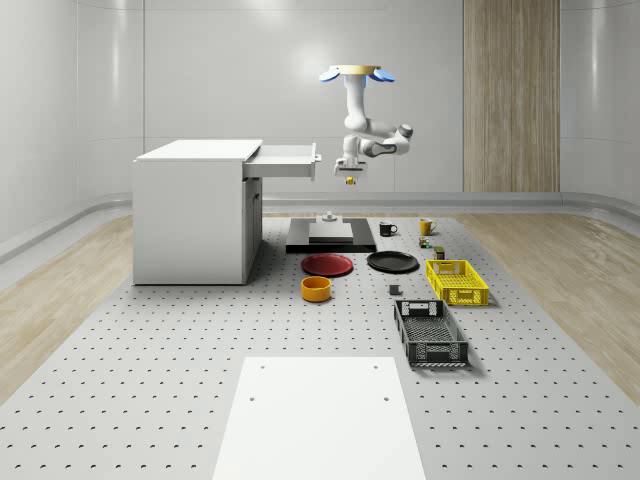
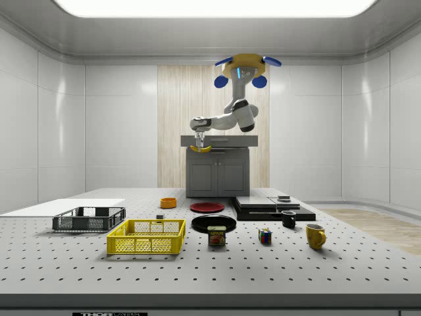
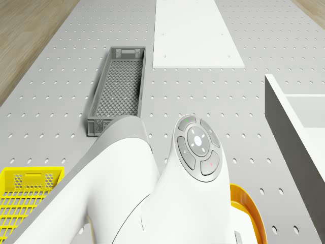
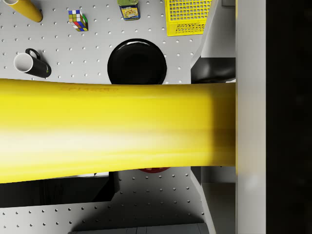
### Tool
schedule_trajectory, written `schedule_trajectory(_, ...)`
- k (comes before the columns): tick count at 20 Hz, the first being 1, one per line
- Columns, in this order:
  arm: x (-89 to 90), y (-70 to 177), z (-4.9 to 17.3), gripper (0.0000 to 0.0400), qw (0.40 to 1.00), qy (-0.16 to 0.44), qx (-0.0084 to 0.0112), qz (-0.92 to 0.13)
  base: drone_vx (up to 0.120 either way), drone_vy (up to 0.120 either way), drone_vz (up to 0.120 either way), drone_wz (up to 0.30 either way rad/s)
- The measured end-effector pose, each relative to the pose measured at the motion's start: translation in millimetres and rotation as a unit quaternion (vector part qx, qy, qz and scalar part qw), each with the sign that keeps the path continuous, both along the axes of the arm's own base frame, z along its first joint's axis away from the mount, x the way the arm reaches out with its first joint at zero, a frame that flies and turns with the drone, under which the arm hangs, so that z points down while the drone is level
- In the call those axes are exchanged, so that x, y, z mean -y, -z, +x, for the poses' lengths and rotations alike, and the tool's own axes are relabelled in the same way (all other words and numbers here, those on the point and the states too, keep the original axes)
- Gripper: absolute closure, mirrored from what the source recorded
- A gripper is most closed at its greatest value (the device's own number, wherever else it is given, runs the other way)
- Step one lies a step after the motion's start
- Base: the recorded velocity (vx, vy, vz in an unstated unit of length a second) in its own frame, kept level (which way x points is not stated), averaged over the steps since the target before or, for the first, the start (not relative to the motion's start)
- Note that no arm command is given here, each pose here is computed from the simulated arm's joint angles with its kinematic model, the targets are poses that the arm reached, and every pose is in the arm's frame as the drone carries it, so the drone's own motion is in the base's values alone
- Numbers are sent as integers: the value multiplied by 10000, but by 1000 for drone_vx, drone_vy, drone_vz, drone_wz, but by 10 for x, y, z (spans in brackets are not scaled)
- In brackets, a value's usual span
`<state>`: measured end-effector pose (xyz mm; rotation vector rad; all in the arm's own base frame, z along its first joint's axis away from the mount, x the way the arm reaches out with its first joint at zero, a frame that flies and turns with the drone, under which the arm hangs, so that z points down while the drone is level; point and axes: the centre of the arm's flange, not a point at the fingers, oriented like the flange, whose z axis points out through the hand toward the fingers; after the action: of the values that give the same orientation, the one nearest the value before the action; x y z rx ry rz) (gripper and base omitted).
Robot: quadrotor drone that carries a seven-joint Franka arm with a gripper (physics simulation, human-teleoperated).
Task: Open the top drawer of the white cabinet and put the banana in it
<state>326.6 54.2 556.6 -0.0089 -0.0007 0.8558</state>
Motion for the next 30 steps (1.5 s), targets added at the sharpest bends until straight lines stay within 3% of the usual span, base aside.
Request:
schedule_trajectory(13, 0, 0, 0, 207, 10000, 0, 0, 0, -120, -68, 120, 0)
schedule_trajectory(30, 0, 0, 0, 207, 10000, 0, 0, 0, -120, -115, 120, 0)
